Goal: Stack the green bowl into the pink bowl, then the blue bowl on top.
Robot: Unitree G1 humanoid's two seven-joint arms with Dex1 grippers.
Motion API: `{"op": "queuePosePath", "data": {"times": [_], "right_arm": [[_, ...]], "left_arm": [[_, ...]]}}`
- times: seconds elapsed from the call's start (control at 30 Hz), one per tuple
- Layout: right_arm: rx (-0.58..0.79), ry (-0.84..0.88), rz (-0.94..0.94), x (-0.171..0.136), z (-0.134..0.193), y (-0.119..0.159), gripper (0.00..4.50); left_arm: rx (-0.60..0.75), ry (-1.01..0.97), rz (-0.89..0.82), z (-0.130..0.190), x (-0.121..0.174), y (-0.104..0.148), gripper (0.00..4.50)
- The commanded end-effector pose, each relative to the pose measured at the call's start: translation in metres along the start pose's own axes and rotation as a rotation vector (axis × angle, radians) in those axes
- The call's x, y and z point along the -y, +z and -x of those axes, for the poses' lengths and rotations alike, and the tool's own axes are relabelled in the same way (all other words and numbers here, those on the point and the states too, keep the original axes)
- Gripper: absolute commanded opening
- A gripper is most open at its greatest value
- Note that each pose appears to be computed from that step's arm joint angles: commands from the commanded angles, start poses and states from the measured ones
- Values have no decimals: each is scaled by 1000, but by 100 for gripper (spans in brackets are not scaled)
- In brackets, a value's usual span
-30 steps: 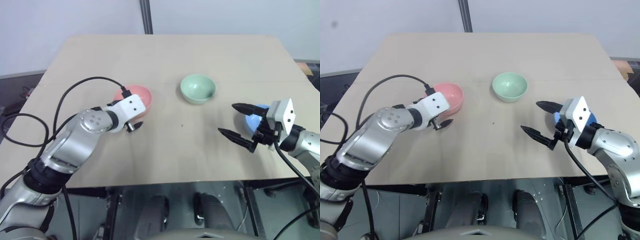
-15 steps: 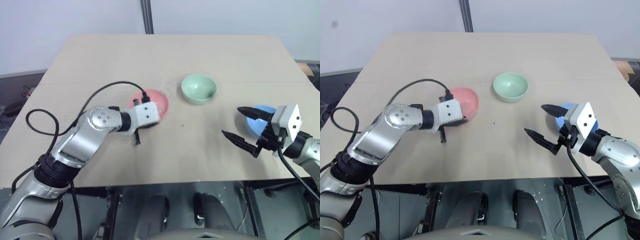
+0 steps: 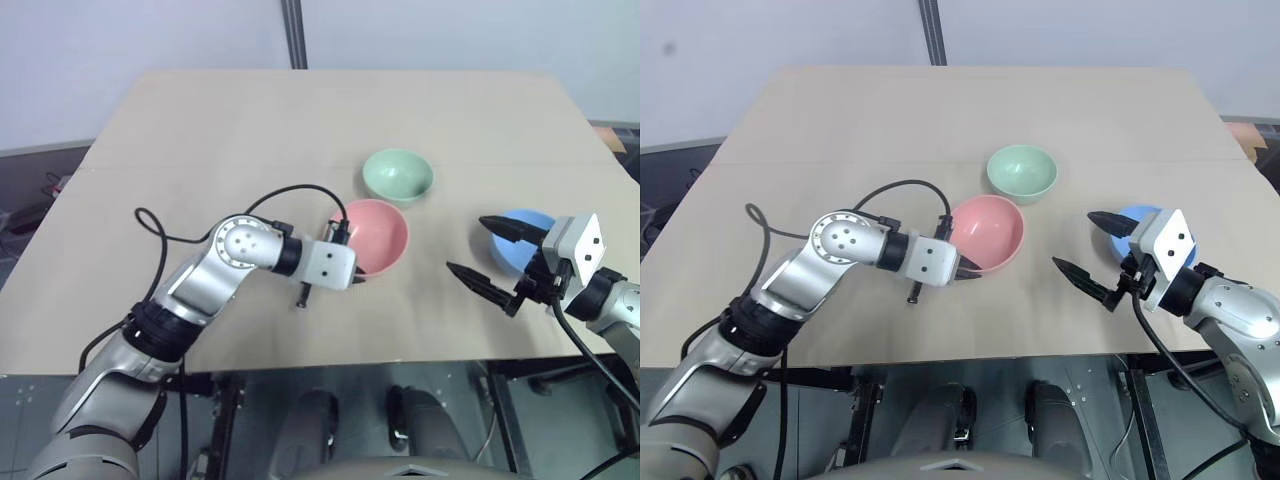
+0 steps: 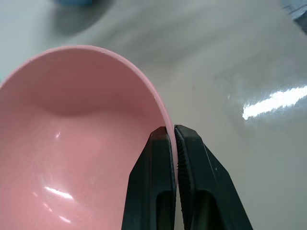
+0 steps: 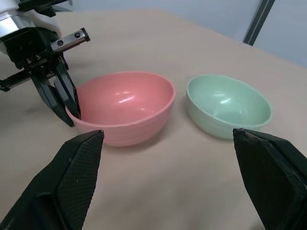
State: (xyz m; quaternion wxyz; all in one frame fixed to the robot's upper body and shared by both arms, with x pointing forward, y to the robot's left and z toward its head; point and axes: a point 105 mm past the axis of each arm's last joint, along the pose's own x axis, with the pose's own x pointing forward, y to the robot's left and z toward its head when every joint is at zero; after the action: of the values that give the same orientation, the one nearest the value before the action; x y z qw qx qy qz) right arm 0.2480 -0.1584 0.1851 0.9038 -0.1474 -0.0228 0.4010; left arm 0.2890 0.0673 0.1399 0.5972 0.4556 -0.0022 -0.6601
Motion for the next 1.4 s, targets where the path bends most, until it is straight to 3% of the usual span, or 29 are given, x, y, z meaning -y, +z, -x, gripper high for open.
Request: {"op": "queuePosePath", "data": {"times": [0.03,0.1,0.27,0.57,0.7,0.73,0.83,1.03,1.1,1.4], "right_arm": [[35,-11,62,-1,3,13,450],[32,-9,63,-1,2,12,450],[33,5,66,0,-4,8,450],[45,60,91,9,-21,4,450],[-1,42,198,22,-31,-3,450],[-31,30,232,29,-35,-7,450],[-135,1,414,56,-50,-16,450],[-175,116,620,83,-95,-5,450],[-175,166,653,84,-109,-2,450],[-236,337,736,80,-155,-15,450]], "left_arm": [[46,-30,-35,1,-2,8,75],[58,-17,-35,3,-3,10,144],[52,86,9,20,-11,11,386],[-56,347,188,79,-24,-2,386],[-103,426,217,97,-23,-11,386],[-91,440,238,100,-22,-11,386],[112,533,290,108,-22,8,386],[244,516,597,127,10,-6,386],[313,579,585,135,10,-7,386],[377,467,575,154,40,3,386]]}}
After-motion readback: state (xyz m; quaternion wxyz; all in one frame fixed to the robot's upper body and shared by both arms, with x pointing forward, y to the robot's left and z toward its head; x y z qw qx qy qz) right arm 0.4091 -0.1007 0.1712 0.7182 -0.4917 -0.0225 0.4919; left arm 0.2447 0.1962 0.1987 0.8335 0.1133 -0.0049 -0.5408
